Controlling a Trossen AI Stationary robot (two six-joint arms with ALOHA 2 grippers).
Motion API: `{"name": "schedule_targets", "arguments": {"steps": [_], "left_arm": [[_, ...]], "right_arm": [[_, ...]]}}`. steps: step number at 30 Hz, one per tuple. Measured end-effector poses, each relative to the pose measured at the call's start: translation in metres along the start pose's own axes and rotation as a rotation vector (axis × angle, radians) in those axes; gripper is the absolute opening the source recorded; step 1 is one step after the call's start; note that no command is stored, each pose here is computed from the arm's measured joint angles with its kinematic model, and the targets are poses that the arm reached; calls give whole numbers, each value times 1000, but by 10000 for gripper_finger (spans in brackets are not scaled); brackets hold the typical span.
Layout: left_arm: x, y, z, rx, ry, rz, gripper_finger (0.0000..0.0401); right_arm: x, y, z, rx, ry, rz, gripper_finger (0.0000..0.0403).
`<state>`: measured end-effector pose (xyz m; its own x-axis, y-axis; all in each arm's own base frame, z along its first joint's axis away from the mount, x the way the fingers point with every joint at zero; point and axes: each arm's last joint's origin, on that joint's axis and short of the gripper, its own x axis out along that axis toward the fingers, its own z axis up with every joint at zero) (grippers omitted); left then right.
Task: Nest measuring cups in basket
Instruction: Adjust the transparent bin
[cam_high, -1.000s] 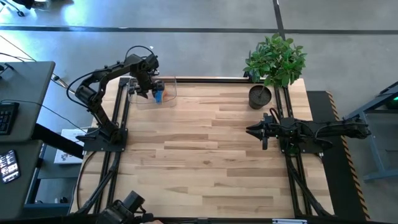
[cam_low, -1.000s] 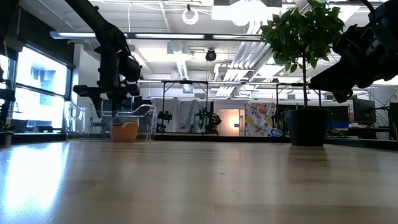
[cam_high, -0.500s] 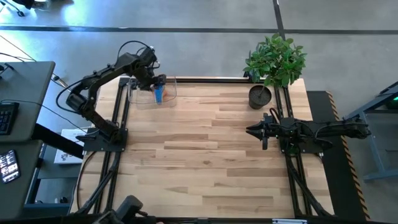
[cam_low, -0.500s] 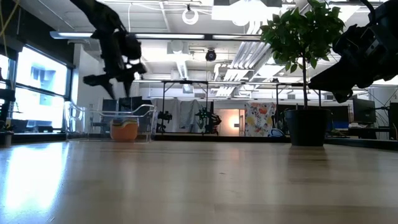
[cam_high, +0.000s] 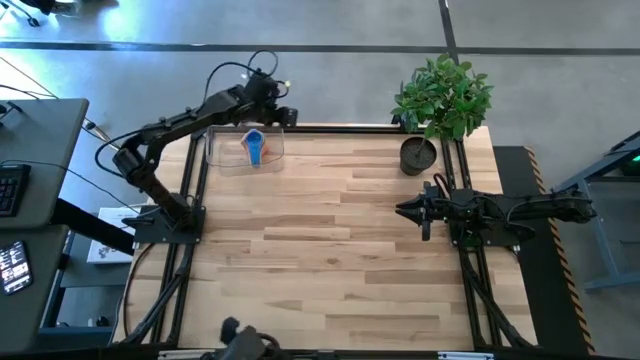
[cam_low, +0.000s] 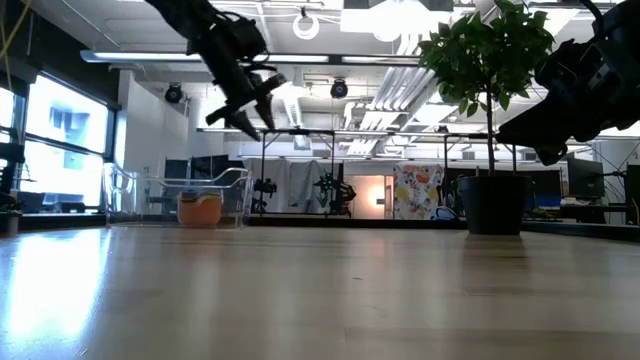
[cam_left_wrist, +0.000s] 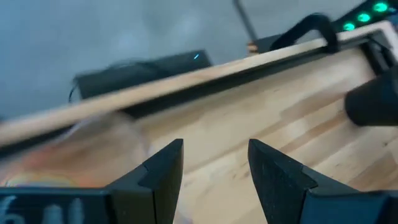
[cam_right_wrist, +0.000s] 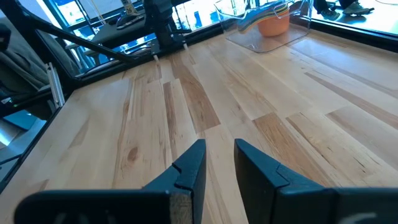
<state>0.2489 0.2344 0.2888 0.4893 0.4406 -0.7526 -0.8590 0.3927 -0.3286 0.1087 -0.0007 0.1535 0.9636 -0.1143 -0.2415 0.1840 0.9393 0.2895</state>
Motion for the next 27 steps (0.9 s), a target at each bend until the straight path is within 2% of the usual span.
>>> {"name": "schedule_targets", "arguments": {"steps": [4, 12, 18, 27], "left_arm": [[14, -15, 1, 94, -27, -39, 170], [47, -30, -9, 141, 75, -55, 170], [60, -28, -20, 136, 167, -13, 170], [59, -22, -29, 130, 265, 40, 170]], "right_arm": [[0, 0, 0, 0, 0, 0, 75], [0, 0, 0, 0, 0, 0, 75], [0, 0, 0, 0, 0, 0, 75], [0, 0, 0, 0, 0, 0, 75]]}}
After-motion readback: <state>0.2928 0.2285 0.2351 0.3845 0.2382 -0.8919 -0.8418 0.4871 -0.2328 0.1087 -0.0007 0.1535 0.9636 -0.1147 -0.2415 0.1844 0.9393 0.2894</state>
